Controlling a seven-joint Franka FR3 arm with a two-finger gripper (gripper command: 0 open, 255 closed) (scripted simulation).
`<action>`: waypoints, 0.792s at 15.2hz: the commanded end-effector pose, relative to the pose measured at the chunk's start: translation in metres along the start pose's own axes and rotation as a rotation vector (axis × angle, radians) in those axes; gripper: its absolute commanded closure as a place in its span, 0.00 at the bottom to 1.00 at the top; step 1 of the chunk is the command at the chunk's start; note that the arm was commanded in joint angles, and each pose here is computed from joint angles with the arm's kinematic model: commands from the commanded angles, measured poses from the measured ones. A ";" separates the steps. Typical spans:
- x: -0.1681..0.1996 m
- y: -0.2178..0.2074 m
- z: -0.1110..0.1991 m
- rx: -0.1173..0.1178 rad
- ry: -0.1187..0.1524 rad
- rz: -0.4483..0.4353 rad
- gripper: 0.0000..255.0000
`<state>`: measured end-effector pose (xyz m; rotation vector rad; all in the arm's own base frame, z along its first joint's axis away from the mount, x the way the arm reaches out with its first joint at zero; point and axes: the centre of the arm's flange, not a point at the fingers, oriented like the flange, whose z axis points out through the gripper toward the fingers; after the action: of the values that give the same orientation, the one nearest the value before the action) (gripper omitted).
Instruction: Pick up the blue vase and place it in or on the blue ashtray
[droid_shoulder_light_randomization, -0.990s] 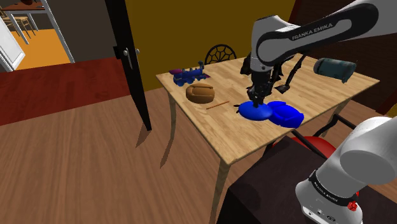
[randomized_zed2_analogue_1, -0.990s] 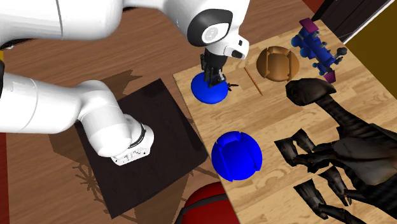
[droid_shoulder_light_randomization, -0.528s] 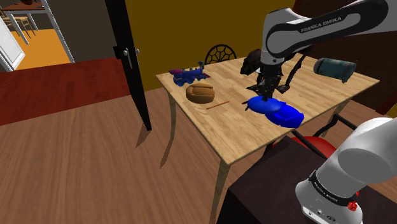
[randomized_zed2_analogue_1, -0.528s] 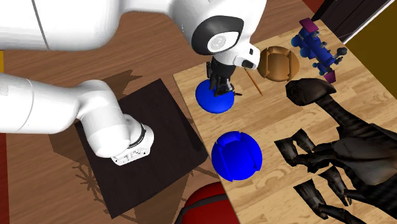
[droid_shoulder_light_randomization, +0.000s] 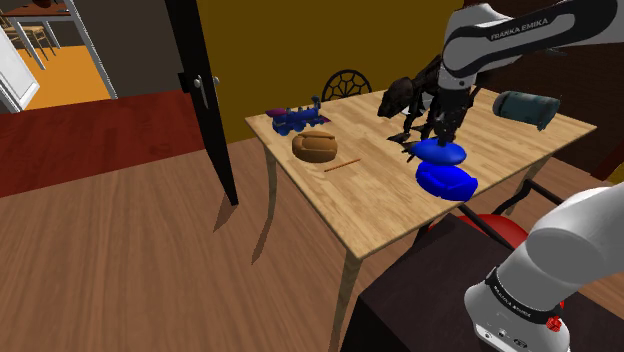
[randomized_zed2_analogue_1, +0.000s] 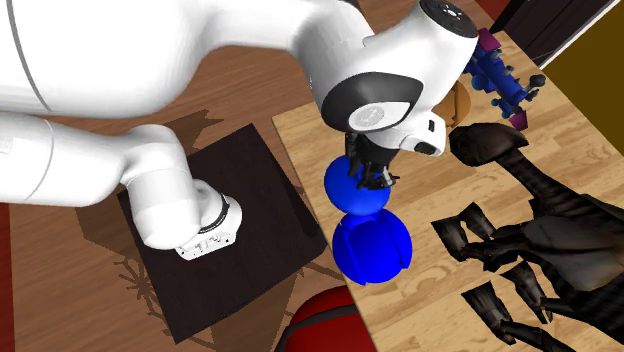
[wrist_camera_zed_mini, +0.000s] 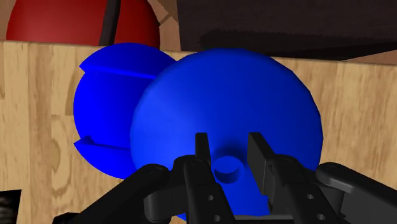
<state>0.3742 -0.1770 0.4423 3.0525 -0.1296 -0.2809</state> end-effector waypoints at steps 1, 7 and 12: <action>-0.003 0.026 0.002 -0.001 0.000 -0.001 1.00; -0.013 0.105 -0.002 -0.001 0.000 -0.001 1.00; -0.014 0.132 0.013 -0.001 0.000 -0.001 1.00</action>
<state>0.3483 -0.3059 0.4467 3.0526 -0.1285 -0.2819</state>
